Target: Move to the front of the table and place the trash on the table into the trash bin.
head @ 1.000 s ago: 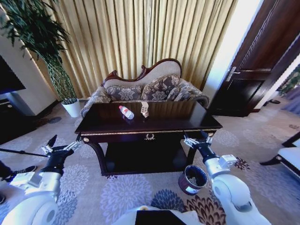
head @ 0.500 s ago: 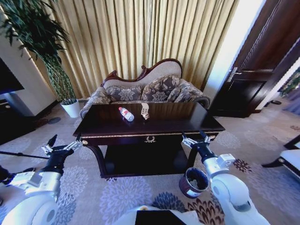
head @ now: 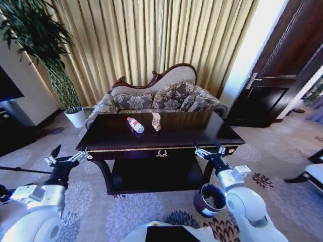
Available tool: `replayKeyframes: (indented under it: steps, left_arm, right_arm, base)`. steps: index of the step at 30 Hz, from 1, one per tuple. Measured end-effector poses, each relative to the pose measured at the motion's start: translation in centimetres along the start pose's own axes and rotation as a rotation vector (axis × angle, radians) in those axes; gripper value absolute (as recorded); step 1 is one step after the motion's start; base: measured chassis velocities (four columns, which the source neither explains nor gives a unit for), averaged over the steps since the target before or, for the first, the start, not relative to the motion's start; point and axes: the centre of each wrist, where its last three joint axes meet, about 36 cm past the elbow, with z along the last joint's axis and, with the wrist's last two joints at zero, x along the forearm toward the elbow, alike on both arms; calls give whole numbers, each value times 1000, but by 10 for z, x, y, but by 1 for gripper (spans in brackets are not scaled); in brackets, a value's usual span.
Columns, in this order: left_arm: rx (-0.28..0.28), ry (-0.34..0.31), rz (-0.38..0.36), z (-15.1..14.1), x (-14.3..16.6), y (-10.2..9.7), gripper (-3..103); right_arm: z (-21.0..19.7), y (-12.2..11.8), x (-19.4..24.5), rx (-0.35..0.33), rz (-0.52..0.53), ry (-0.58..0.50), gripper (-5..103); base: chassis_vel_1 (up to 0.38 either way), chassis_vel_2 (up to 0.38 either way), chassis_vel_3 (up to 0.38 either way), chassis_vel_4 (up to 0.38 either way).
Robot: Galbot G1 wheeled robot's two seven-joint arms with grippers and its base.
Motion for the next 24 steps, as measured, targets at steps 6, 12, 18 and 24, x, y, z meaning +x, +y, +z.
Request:
replayKeyframes:
  steps: [6, 12, 18, 24]
  left_arm:
    - [-1, -1, 1, 0, 0, 0, 100]
    - [0, 0, 3, 0, 0, 0, 100]
    - [4, -1, 2, 1, 0, -1, 100]
    - [21, -7, 2, 1, 1, -1, 100]
  right_arm:
    - [0, 0, 0, 1, -2, 2, 100]
    - [0, 0, 0, 2, -4, 3, 100]
    - [0, 1, -1, -3, -14, 5, 100]
    - [-7, 5, -3, -36, -63, 24, 100]
  base:
    - [-103, 104, 97, -106]
    - [-87, 93, 81, -93]
    - [-71, 74, 80, -71]
    - [-64, 74, 77, -79]
